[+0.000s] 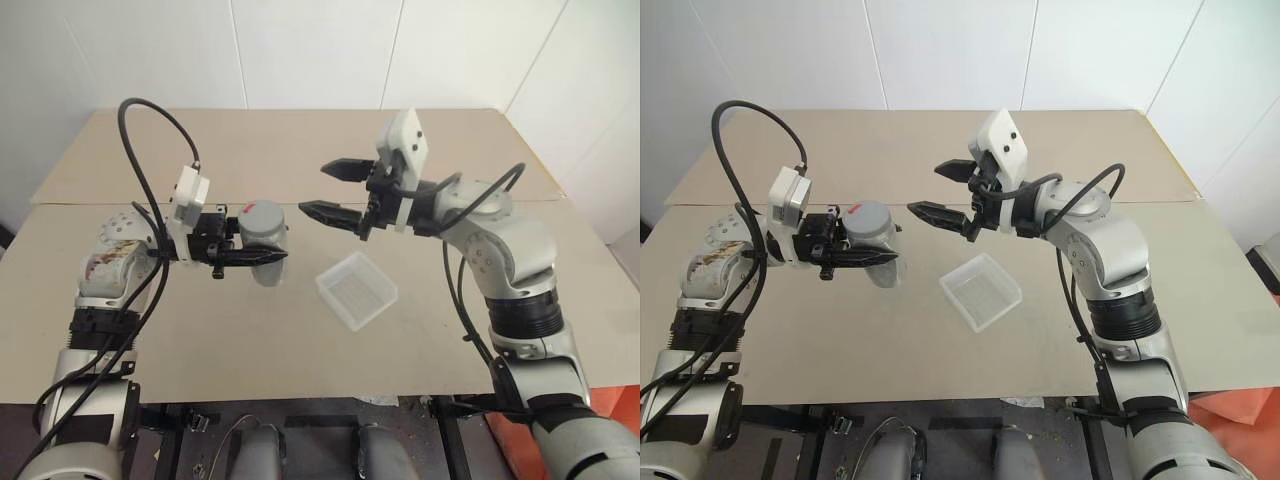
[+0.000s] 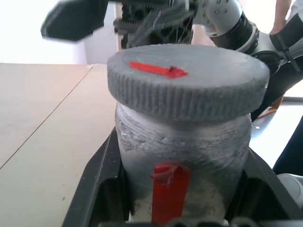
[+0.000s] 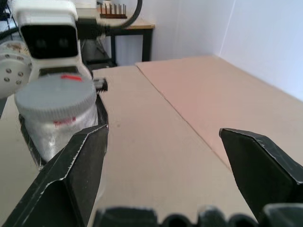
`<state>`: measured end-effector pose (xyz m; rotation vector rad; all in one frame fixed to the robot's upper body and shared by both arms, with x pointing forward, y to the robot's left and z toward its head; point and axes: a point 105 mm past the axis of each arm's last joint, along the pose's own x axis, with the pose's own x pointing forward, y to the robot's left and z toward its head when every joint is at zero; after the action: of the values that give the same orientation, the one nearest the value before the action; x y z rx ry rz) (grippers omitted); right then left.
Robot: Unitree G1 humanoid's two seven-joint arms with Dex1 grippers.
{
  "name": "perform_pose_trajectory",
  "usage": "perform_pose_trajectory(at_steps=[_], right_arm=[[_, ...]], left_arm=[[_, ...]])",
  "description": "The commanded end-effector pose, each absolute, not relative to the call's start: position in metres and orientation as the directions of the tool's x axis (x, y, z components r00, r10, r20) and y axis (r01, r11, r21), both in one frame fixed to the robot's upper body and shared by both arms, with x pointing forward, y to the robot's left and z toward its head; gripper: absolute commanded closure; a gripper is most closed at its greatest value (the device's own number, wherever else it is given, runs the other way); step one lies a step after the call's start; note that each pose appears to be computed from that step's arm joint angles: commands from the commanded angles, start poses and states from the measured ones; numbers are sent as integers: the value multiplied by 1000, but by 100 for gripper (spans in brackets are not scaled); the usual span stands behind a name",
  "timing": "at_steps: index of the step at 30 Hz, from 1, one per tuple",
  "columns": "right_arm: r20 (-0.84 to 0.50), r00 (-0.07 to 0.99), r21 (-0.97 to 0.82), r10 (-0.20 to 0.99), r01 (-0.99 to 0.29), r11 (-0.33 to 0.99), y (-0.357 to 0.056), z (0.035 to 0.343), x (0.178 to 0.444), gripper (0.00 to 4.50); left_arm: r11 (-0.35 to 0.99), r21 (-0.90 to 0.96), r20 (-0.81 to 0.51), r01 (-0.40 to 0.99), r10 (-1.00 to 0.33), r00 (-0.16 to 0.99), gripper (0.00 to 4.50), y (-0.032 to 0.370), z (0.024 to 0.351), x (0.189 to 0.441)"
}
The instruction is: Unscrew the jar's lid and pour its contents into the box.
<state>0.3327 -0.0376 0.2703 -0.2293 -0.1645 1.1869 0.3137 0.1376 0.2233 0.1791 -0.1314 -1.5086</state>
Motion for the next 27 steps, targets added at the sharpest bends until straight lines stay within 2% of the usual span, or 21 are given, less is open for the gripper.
perform_pose_trajectory(at_steps=[1, 6, 20, 27], right_arm=[[37, 307, -327, 951, -895, 301, -36, 285, 315, 8], [42, 235, -330, 971, -914, 236, -30, 285, 301, 8], [62, 168, -329, 984, -927, 179, -21, 293, 291, 8], [74, 125, -334, 989, -932, 142, 2, 296, 284, 8]], left_arm=[[48, 246, -8, 968, -999, 52, 255, 137, 235, 310], [62, 253, -4, 965, -998, 65, 255, 137, 231, 314], [75, 272, 13, 959, -997, 75, 255, 132, 225, 314], [56, 272, 17, 961, -998, 54, 255, 124, 227, 317]])
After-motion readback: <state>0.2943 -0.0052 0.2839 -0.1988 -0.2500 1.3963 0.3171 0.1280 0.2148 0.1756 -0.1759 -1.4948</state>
